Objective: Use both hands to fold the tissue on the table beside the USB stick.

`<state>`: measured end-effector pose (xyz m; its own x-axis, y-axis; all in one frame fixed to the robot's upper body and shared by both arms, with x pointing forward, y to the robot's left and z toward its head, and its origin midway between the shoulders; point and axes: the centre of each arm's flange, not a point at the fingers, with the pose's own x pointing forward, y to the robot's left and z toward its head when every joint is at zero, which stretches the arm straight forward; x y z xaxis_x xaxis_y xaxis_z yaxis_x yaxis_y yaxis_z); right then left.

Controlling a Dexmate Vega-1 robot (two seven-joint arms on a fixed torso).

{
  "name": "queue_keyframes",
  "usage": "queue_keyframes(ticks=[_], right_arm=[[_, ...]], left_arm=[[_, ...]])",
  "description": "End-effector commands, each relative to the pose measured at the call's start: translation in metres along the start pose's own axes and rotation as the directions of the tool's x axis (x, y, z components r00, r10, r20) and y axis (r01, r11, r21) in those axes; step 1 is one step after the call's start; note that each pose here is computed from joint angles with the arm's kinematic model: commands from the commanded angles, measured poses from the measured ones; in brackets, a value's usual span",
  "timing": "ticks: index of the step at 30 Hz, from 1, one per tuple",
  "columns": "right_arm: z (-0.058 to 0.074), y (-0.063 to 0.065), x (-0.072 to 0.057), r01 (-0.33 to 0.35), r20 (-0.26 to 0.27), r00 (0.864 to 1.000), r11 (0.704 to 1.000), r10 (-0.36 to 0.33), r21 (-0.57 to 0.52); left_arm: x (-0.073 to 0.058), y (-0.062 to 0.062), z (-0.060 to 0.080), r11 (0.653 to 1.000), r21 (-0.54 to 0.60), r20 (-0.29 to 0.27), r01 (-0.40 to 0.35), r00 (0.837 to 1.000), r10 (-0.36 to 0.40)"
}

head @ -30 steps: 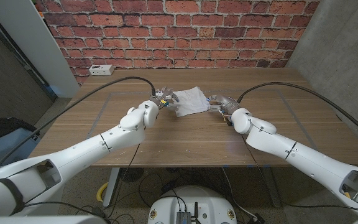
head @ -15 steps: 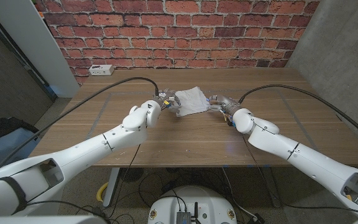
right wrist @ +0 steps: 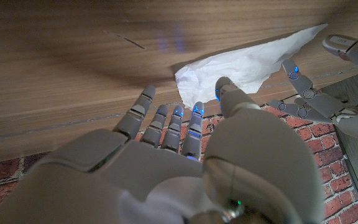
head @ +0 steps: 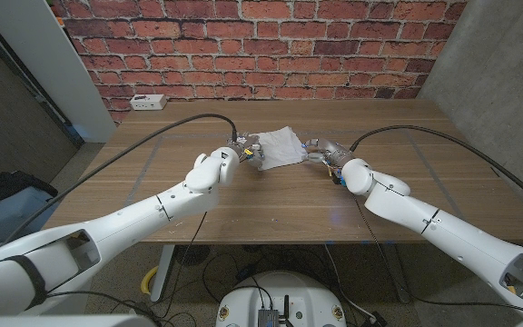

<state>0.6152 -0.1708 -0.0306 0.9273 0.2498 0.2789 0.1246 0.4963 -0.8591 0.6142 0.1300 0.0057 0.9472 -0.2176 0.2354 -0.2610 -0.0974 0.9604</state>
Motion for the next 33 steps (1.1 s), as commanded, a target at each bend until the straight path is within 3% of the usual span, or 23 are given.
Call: queue_keyframes(ticks=[1, 7, 13, 25, 33], right_arm=[[0.003, -0.001, 0.002, 0.004, 0.011, 1.0, 1.0, -0.004, 0.0], [0.002, -0.001, 0.003, 0.002, 0.01, 1.0, 1.0, -0.002, 0.007], [0.002, -0.001, 0.004, 0.0, 0.009, 1.0, 1.0, -0.001, 0.011], [-0.001, -0.001, 0.006, -0.001, 0.01, 1.0, 1.0, 0.001, 0.012], [0.0, -0.002, 0.009, -0.004, 0.01, 1.0, 1.0, 0.004, 0.01]], left_arm=[[0.006, -0.009, 0.0, 0.999, 0.034, -0.03, 0.024, 0.999, -0.023], [0.006, -0.011, 0.004, 1.0, 0.031, -0.013, 0.008, 1.0, -0.008], [0.004, -0.014, 0.008, 0.997, 0.05, -0.005, -0.054, 0.998, 0.055], [0.007, -0.028, 0.011, 0.983, 0.122, -0.052, -0.135, 0.988, 0.142], [0.015, -0.04, 0.005, 0.984, 0.115, -0.086, -0.137, 0.985, 0.147]])
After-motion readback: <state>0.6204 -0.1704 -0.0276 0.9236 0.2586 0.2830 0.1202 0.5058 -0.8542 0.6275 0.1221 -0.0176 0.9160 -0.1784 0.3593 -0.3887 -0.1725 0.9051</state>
